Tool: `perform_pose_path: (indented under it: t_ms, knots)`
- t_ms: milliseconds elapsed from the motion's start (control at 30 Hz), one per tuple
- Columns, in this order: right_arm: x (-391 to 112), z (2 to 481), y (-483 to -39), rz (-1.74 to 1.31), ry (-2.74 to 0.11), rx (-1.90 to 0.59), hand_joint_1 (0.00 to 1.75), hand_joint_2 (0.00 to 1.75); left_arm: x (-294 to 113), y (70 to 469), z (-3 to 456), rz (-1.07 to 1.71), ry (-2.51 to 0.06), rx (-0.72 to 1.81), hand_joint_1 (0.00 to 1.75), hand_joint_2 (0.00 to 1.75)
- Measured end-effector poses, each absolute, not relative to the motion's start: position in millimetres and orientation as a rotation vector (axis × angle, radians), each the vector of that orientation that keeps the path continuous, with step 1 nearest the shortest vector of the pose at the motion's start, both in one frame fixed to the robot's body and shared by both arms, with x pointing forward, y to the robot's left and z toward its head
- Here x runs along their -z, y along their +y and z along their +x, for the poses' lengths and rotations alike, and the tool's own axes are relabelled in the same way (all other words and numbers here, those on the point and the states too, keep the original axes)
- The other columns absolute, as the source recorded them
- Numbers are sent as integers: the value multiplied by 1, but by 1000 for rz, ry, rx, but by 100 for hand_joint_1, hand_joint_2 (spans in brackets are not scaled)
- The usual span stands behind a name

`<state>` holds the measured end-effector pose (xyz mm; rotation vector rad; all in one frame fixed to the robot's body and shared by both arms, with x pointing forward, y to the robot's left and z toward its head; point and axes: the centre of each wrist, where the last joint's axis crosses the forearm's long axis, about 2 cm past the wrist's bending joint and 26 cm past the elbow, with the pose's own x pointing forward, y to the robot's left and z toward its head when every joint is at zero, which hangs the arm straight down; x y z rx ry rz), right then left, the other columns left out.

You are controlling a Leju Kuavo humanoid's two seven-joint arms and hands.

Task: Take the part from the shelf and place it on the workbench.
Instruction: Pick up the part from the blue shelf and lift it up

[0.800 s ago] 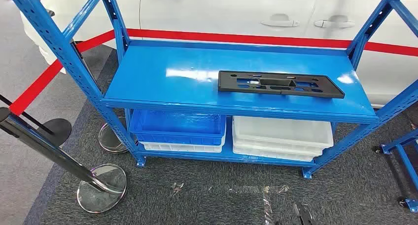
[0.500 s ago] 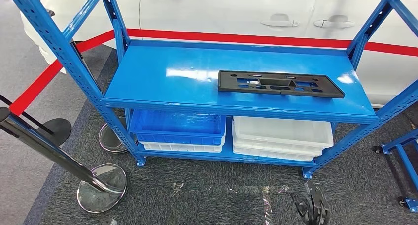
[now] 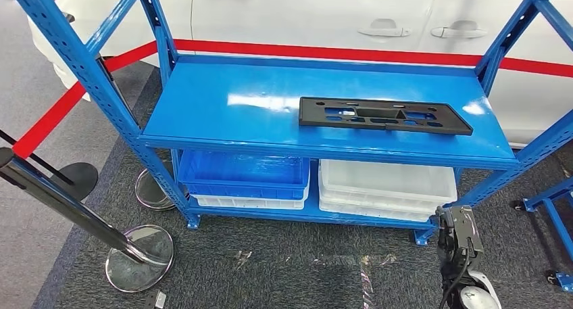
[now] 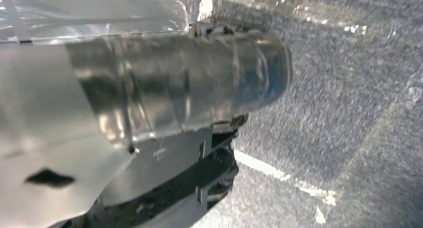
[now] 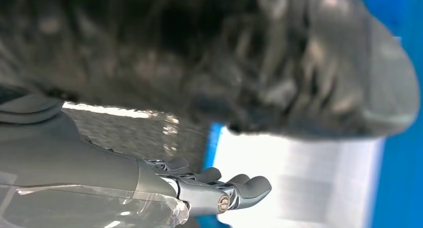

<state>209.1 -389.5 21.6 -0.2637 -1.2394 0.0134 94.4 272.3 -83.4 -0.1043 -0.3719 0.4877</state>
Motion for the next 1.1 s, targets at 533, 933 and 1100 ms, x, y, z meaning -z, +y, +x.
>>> perform_pose_path:
  t_ms: [533,933,1100]
  knots:
    - [-119,242,-371,-526,-1695,-195,0,0,72,251,103,-219,-292,-566,0,0]
    - [-180,247,-351,-686,-1971,-250,0,175,66,236,103,-284,-214,-597,0,0]
    - [-182,247,-350,-689,-1978,-252,0,175,66,236,103,-285,-212,-598,0,0]
